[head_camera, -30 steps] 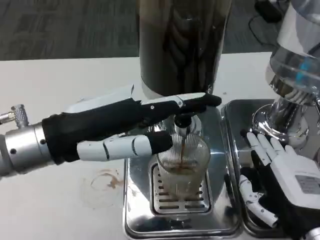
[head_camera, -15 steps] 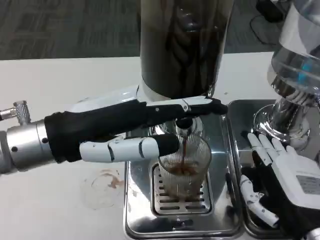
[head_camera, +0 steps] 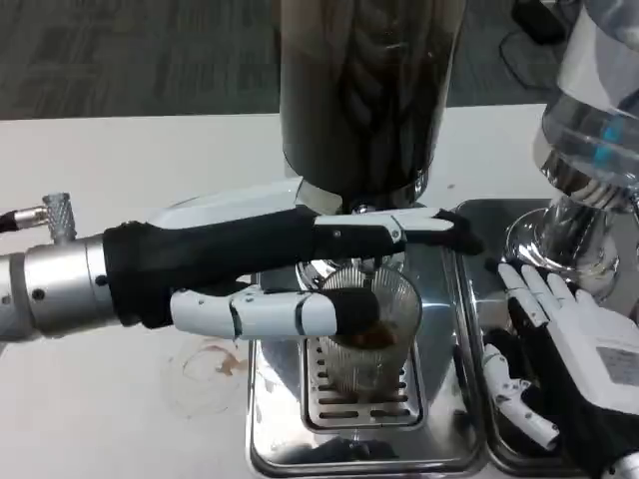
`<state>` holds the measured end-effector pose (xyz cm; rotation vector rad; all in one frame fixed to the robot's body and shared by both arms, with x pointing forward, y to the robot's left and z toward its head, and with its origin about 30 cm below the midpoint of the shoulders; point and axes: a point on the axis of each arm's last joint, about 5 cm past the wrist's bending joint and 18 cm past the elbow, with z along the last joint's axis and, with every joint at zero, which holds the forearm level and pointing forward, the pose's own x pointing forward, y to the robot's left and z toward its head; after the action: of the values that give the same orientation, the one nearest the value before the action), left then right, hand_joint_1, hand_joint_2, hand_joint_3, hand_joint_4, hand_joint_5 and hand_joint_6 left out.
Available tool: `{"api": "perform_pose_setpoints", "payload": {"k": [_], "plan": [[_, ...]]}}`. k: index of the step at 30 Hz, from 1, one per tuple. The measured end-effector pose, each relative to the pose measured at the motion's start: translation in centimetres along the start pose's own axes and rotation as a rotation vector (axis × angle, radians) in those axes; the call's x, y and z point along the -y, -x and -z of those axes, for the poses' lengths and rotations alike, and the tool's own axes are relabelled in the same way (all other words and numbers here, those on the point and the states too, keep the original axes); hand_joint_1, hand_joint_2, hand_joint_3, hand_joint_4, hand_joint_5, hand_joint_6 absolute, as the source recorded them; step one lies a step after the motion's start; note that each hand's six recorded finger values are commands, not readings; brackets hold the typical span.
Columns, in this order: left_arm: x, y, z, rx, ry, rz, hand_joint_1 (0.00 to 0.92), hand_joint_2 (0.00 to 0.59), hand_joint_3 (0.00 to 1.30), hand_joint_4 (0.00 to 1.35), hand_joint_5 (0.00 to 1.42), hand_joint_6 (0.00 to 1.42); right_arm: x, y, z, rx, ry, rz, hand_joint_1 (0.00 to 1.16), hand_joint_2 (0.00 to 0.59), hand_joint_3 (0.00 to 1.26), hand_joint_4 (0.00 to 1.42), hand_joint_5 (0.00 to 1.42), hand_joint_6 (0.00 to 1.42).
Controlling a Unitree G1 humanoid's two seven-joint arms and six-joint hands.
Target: Grasp the cup under the faucet to collect the drink, then remove the cup.
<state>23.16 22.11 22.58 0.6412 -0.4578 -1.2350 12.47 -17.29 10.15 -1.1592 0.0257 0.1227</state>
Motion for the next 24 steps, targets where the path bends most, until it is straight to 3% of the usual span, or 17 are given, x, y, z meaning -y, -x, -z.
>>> {"api": "perform_pose_setpoints", "payload": {"k": [4,6,7,10,14,19,22,24], "plan": [[0.0,0.0,-0.01,0.001,0.0,0.0,0.0,0.301,0.12,0.0,0.07,0.0,0.16,0.0,0.12,-0.03,-0.095,0.015,0.09,0.568,0.05,0.0,0.0,0.0],[0.0,0.0,-0.01,0.002,0.001,-0.001,0.0,0.302,0.12,0.0,0.08,0.0,0.42,0.1,0.17,-0.038,-0.181,0.02,0.25,0.491,0.05,0.0,0.0,0.0],[0.0,0.0,-0.01,0.001,0.003,-0.001,0.0,0.303,0.12,0.0,0.08,0.0,0.5,0.1,0.21,-0.04,-0.213,0.022,0.31,0.483,0.05,0.0,0.0,0.0],[0.0,0.1,0.03,0.001,0.008,-0.002,0.0,0.304,0.12,0.0,0.08,0.0,0.84,0.2,0.64,-0.048,-0.335,0.004,0.39,0.427,0.06,0.0,0.0,0.05],[0.1,0.2,0.06,0.003,0.013,-0.006,0.0,0.305,0.12,0.0,0.08,0.01,1.18,0.2,0.94,-0.028,-0.444,-0.046,0.47,0.367,0.04,0.0,0.0,0.12],[0.2,0.2,0.1,0.008,0.02,-0.009,0.0,0.307,0.12,0.0,0.08,0.01,1.32,0.1,0.96,0.001,-0.518,-0.098,0.5,0.329,0.0,0.0,0.02,0.16],[0.2,0.2,0.11,0.009,0.022,-0.01,0.0,0.306,0.12,0.0,0.08,0.01,1.5,0.1,0.87,0.02,-0.54,-0.111,0.52,0.295,0.0,0.0,0.0,0.12],[0.2,0.2,0.1,0.009,0.021,-0.01,0.0,0.306,0.12,0.0,0.08,0.01,1.78,0.0,0.78,0.04,-0.532,-0.122,0.53,0.271,0.0,0.0,0.0,0.01]]}}
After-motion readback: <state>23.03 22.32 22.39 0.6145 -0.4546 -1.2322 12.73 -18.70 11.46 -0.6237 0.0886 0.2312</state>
